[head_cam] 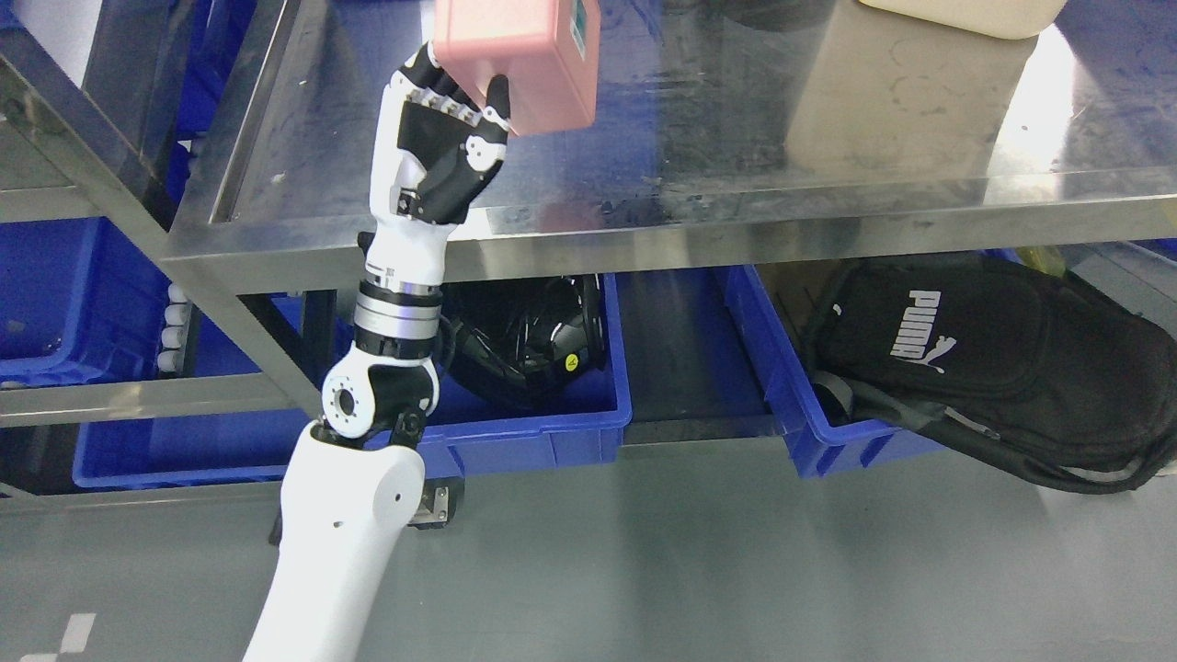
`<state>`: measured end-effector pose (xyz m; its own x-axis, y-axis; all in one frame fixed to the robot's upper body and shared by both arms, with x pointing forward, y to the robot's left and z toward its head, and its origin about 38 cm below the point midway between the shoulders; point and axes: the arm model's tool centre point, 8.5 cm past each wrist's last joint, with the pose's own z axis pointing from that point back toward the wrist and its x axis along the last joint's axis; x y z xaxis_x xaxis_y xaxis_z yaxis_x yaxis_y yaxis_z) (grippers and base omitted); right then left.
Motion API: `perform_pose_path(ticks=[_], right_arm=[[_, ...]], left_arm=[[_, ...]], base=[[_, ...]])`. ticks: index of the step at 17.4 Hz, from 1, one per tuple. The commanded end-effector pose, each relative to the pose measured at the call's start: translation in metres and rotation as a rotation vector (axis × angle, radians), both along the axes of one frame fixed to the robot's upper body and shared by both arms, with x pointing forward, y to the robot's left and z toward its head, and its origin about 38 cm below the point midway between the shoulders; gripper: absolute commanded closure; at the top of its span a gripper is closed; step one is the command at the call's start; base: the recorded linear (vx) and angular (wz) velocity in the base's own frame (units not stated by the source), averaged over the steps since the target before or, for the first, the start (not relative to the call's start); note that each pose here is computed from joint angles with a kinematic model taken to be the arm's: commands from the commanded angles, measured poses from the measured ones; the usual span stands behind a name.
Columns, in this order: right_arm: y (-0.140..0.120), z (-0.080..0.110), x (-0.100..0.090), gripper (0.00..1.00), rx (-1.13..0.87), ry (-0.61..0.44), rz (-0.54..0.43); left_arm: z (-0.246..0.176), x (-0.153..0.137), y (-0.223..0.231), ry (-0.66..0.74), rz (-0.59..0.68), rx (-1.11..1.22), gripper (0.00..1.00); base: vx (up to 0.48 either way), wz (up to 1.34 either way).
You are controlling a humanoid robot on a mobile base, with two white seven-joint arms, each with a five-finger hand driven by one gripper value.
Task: Place storage box into left shelf container
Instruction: 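Lift the pink box off the shelf with the left hand, then hold the pink box up in the left hand while turning toward the rack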
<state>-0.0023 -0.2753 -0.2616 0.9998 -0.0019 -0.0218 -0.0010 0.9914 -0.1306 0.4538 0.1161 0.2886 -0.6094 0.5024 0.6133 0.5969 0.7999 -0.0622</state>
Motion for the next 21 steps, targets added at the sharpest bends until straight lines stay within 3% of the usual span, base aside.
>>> perform_pose_path(ticks=[1, 5, 9, 17, 21], right_arm=[[-0.011, 0.001, 0.000, 0.00, -0.017, -0.009, -0.002], [-0.011, 0.001, 0.000, 0.00, -0.017, -0.009, -0.002], [-0.011, 0.001, 0.000, 0.00, -0.017, -0.009, -0.002], [-0.011, 0.001, 0.000, 0.00, -0.017, -0.009, -0.002], [-0.011, 0.001, 0.000, 0.00, -0.017, -0.009, -0.002]], left_arm=[[-0.025, -0.068, -0.055, -0.052, -0.186, 0.027, 0.99], [-0.050, -0.078, -0.038, -0.041, -0.150, 0.001, 0.99], [-0.065, -0.078, -0.019, 0.003, -0.093, -0.018, 0.99], [-0.087, -0.084, 0.012, 0.024, -0.022, -0.021, 0.99], [-0.093, -0.087, 0.013, 0.035, -0.018, -0.022, 0.99]], base=[[-0.121, 0.26], [-0.115, 0.53], [-0.040, 1.45], [0.177, 1.84], [0.299, 1.08]])
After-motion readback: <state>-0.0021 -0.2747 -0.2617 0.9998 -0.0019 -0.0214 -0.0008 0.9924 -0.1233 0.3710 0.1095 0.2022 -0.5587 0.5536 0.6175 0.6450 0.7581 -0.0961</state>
